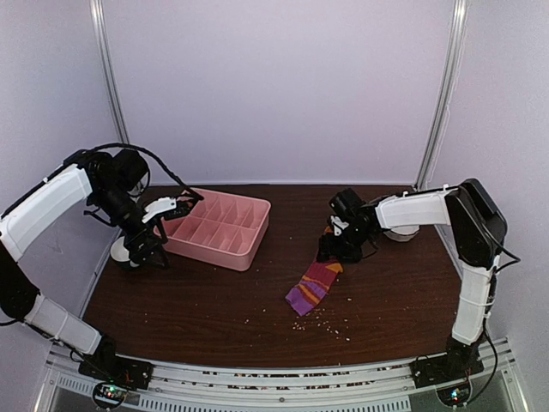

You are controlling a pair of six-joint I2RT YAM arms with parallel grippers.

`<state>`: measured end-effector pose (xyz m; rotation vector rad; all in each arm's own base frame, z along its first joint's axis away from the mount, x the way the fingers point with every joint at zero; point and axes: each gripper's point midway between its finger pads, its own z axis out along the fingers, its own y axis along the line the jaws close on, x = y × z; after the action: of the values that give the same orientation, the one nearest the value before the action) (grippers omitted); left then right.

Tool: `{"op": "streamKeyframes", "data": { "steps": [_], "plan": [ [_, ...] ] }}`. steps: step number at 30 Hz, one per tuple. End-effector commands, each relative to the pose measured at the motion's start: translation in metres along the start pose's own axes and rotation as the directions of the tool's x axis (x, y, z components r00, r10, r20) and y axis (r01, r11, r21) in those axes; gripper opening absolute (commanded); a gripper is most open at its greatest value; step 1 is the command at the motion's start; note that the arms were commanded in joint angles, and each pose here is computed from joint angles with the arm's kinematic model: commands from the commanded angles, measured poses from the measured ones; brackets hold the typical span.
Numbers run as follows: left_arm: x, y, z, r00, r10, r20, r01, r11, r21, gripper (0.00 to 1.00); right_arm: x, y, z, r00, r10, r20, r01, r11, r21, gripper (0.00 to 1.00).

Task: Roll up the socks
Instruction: Move the sock to the center of the board, then pick up the sock from the center of the board.

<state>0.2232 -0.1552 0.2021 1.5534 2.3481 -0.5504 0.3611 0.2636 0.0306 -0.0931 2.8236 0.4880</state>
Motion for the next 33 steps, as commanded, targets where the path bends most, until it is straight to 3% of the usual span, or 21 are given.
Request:
{"op": "streamKeyframes", "data": {
  "steps": [1, 9, 13, 14, 17, 21, 23, 25, 27, 29, 33],
  "plan": [
    [0.007, -0.005, -0.005, 1.0, 0.002, -0.012, -0.003, 1.0, -0.021, 0.98, 0.007, 0.007, 0.026, 1.0, 0.001, -0.028, -0.002, 1.0, -0.022, 0.66],
    [0.014, -0.01, -0.003, 1.0, -0.01, -0.021, 0.01, 1.0, -0.017, 0.98, -0.021, 0.051, 0.038, 0.99, -0.141, -0.017, 0.14, 0.989, -0.045, 0.72],
    [0.013, -0.009, -0.006, 1.0, -0.025, -0.012, 0.025, 0.999, -0.036, 0.98, -0.03, 0.061, 0.027, 0.978, -0.206, 0.009, 0.206, 0.978, 0.011, 0.84],
    [0.012, -0.008, -0.007, 1.0, -0.029, -0.006, 0.029, 0.998, -0.049, 0.98, -0.032, 0.059, 0.022, 0.977, -0.209, 0.027, 0.209, 0.978, 0.027, 0.97],
    [0.005, 0.001, -0.015, 0.999, -0.043, 0.025, 0.046, 0.993, -0.111, 0.98, -0.047, 0.047, -0.009, 0.966, -0.219, 0.136, 0.204, 0.972, 0.116, 1.0],
    [-0.006, 0.017, -0.027, 0.995, -0.058, 0.076, 0.073, 0.975, -0.211, 0.98, -0.07, 0.026, -0.076, 0.894, -0.191, 0.406, 0.108, 0.97, 0.22, 0.99],
    [-0.012, 0.021, -0.03, 0.994, -0.056, 0.096, 0.076, 0.971, -0.228, 0.98, -0.068, 0.019, -0.098, 0.863, -0.088, 0.497, 0.031, 0.992, 0.121, 0.99],
    [-0.018, 0.019, -0.028, 0.992, -0.042, 0.123, 0.066, 0.977, -0.202, 0.98, -0.062, 0.03, -0.104, 0.858, 0.009, 0.514, 0.058, 0.992, -0.115, 1.0],
    [-0.027, 0.004, -0.022, 0.986, 0.018, 0.164, 0.002, 0.992, -0.123, 0.98, -0.048, 0.038, -0.109, 0.843, -0.002, 0.538, 0.128, 0.972, -0.197, 1.0],
    [-0.035, -0.008, -0.013, 0.978, 0.126, 0.164, -0.109, 0.988, -0.112, 0.98, -0.023, 0.048, -0.11, 0.814, -0.159, 0.559, 0.25, 0.964, -0.091, 0.99],
    [-0.047, -0.022, 0.032, 0.943, 0.333, 0.025, -0.33, 0.94, -0.084, 0.98, 0.033, 0.056, -0.097, 0.784, -0.383, 0.488, 0.418, 0.908, 0.042, 1.0]
  ]
}}
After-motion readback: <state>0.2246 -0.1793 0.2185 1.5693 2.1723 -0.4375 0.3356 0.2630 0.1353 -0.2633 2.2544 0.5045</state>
